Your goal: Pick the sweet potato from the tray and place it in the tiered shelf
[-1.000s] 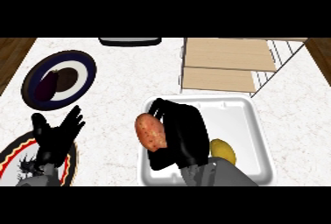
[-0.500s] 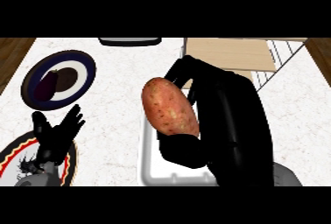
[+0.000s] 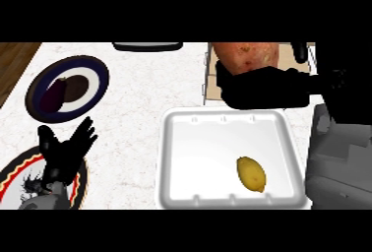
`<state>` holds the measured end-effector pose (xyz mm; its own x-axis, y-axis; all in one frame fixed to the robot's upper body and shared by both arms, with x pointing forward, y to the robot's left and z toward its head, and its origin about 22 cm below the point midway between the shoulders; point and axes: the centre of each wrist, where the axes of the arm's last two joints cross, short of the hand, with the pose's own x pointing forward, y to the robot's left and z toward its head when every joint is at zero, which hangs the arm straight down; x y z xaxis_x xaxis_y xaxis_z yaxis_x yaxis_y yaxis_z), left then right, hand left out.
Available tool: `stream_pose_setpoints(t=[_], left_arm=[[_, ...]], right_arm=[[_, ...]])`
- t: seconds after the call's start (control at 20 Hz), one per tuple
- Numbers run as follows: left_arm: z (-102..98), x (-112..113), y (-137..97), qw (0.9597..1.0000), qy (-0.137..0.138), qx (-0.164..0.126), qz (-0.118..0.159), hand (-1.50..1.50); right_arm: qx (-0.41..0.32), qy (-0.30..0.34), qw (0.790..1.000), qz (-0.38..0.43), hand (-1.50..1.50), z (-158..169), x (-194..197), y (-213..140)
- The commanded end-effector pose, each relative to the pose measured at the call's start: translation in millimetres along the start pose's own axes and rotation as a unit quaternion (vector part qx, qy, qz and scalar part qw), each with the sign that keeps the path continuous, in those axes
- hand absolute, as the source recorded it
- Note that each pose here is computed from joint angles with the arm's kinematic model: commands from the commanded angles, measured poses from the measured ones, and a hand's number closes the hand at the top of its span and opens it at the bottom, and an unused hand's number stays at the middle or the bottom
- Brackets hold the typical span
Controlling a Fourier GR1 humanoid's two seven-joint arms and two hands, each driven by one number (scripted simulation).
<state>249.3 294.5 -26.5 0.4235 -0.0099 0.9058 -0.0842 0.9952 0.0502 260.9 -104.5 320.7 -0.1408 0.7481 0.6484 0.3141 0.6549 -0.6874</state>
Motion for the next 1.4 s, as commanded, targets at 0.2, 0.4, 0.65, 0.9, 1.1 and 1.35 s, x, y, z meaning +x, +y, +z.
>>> stream_pose_setpoints(t=[0.2,0.4,0.65,0.9,1.1,1.35], left_arm=[[11.0,-16.1,-9.0,0.9998,0.012,-0.009,-0.012,0.00],[-4.3,-9.1,-10.8,0.9999,0.011,0.004,0.000,0.00],[2.7,-3.7,-4.2,1.0000,0.007,-0.005,0.000,0.00],[-3.6,-3.2,-3.1,0.9999,0.011,0.000,-0.003,0.00],[-6.1,5.0,-16.4,0.9999,0.011,0.001,-0.003,0.00],[-12.1,-13.1,-6.6,0.9999,0.005,-0.010,-0.002,0.00]], right_arm=[[-0.020,0.074,0.997,0.026,1.50,-66.6,1.5,-46.8],[0.014,0.073,0.997,0.037,1.50,-87.9,-15.5,-46.7],[0.054,0.069,0.994,0.070,1.50,-119.4,-54.9,-44.9],[0.051,0.056,0.994,0.077,1.50,-142.1,-69.0,-38.3],[0.043,0.061,0.994,0.086,1.50,-140.2,-61.8,-8.9],[0.033,0.058,0.992,0.103,1.50,-161.4,-83.4,-7.8]])
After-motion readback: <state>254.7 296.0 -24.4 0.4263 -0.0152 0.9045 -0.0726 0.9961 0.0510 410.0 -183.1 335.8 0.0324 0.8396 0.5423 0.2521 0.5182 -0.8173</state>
